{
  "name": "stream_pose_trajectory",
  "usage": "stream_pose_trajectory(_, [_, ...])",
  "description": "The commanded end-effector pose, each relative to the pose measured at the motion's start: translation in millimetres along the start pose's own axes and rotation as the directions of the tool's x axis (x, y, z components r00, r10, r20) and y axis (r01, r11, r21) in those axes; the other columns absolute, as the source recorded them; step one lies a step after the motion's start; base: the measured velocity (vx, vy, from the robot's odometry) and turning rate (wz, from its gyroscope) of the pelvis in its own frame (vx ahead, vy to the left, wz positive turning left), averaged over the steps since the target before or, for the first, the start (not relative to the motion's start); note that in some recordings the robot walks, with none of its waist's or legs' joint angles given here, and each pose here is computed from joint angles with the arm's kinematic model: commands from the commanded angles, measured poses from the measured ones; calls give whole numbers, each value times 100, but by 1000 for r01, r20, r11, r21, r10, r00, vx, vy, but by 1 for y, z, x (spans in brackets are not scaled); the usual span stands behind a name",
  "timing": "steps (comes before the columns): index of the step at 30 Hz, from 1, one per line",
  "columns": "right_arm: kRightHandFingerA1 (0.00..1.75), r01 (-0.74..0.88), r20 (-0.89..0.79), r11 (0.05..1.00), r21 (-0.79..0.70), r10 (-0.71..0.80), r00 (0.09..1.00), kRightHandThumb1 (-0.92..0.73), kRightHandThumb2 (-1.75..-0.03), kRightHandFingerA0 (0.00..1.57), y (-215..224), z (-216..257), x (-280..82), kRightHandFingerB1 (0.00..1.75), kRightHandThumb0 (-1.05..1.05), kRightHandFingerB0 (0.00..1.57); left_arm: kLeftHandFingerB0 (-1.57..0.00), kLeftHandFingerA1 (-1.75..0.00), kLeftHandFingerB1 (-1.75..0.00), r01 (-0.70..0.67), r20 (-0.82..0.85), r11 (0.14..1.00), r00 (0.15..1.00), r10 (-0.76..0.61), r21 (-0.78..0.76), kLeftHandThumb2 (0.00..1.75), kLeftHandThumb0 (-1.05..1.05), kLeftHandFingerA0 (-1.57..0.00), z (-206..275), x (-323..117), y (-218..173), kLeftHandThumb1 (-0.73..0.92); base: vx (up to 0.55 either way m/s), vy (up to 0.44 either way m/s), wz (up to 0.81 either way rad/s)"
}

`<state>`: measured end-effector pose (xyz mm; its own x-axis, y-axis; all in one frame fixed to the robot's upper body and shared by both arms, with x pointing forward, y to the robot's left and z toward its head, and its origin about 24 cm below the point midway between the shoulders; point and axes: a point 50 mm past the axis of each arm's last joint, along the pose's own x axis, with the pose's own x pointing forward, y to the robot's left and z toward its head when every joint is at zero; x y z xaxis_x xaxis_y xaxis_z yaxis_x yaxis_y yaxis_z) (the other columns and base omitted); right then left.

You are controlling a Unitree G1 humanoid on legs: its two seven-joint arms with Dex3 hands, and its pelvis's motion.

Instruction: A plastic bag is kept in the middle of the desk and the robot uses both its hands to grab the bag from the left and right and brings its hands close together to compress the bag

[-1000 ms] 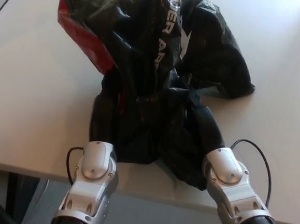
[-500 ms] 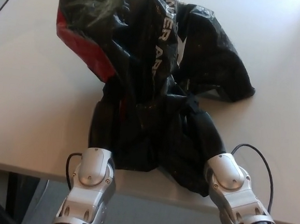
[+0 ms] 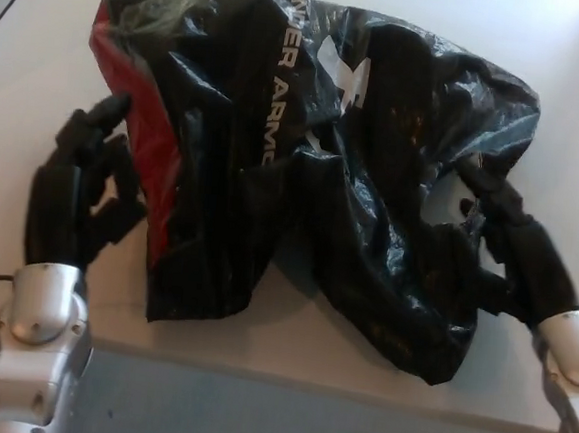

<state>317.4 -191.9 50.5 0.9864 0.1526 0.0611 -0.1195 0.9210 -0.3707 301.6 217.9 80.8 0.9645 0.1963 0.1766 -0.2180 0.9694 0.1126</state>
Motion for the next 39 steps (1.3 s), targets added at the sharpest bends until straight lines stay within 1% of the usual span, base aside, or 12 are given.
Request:
stream_pose_trajectory(1, [38,62,79,992,-113,-53,995,-89,-67,23,-42,11,-18,31,-83,20,-50,-56,-53,5,85,997,996,-11,73,84,-76,-44,30,-4,38,92,0,0,0])
stream_pose_trajectory(15, [55,163,311,968,-190,-98,945,-72,-110,38,-84,45,-102,44,-76,20,-41,-53,-44,-14,338,999,941,-3,48,70,-70,-43,71,-84,69,92,0,0,0])
stream_pose_trajectory(18, [51,133,310,975,-180,-72,948,-71,-107,32,-74,42,-133,45,-79,24,-38,-51,-43,-38,355,999,934,31,14,69,-69,-41,58,-115,71,92,0,0,0])
stream_pose_trajectory(19, [35,136,307,976,-172,-78,948,-84,-66,34,-70,39,-143,32,-75,32,-31,-48,-38,-34,340,999,940,33,-3,68,-70,-36,50,-125,69,92,0,0,0])
stream_pose_trajectory(25, [30,132,241,981,-139,-96,966,-85,-66,19,-37,15,-195,29,-78,19,-26,-39,-33,-39,185,997,981,51,-70,67,-69,-28,6,-194,54,92,0,0,0])
stream_pose_trajectory(26, [49,128,234,983,-132,-94,968,-48,-107,0,-31,12,-201,48,-37,0,-23,-37,-31,-30,169,997,985,41,-67,67,-67,-25,0,-203,55,91,0,0,0])
stream_pose_trajectory(27, [36,117,215,986,-117,-90,972,-71,-104,2,-21,8,-212,38,-87,6,-23,-38,-33,-23,142,999,989,30,-48,68,-65,-24,-10,-221,57,92,0,0,0])
stream_pose_trajectory(32, [33,131,197,991,-21,-124,972,-64,-100,0,-3,5,-237,35,-81,10,-23,-37,-33,-13,95,1000,995,10,26,68,-64,-24,-20,-247,71,92,0,0,0])
stream_pose_trajectory(33, [30,136,197,991,-14,-131,972,-83,-65,5,-1,4,-239,29,-73,8,-22,-37,-33,-11,94,999,996,8,31,69,-64,-22,-21,-248,72,92,0,0,0])
stream_pose_trajectory(34, [28,137,184,989,-53,-125,975,-72,-108,0,1,1,-247,26,-77,5,-21,-36,-32,-6,82,999,997,3,34,67,-64,-22,-22,-251,75,92,0,0,0])
stream_pose_trajectory(36, [25,125,167,983,-132,-102,981,-91,-69,3,2,-5,-258,24,-69,4,-21,-37,-33,-3,76,999,997,0,38,68,-64,-22,-22,-254,80,92,0,0,0])
stream_pose_trajectory(39, [32,132,178,981,-144,-106,978,-71,-107,0,2,-7,-262,29,-72,2,-20,-34,-31,0,80,999,997,-4,50,67,-66,-22,-21,-255,83,92,0,0,0])
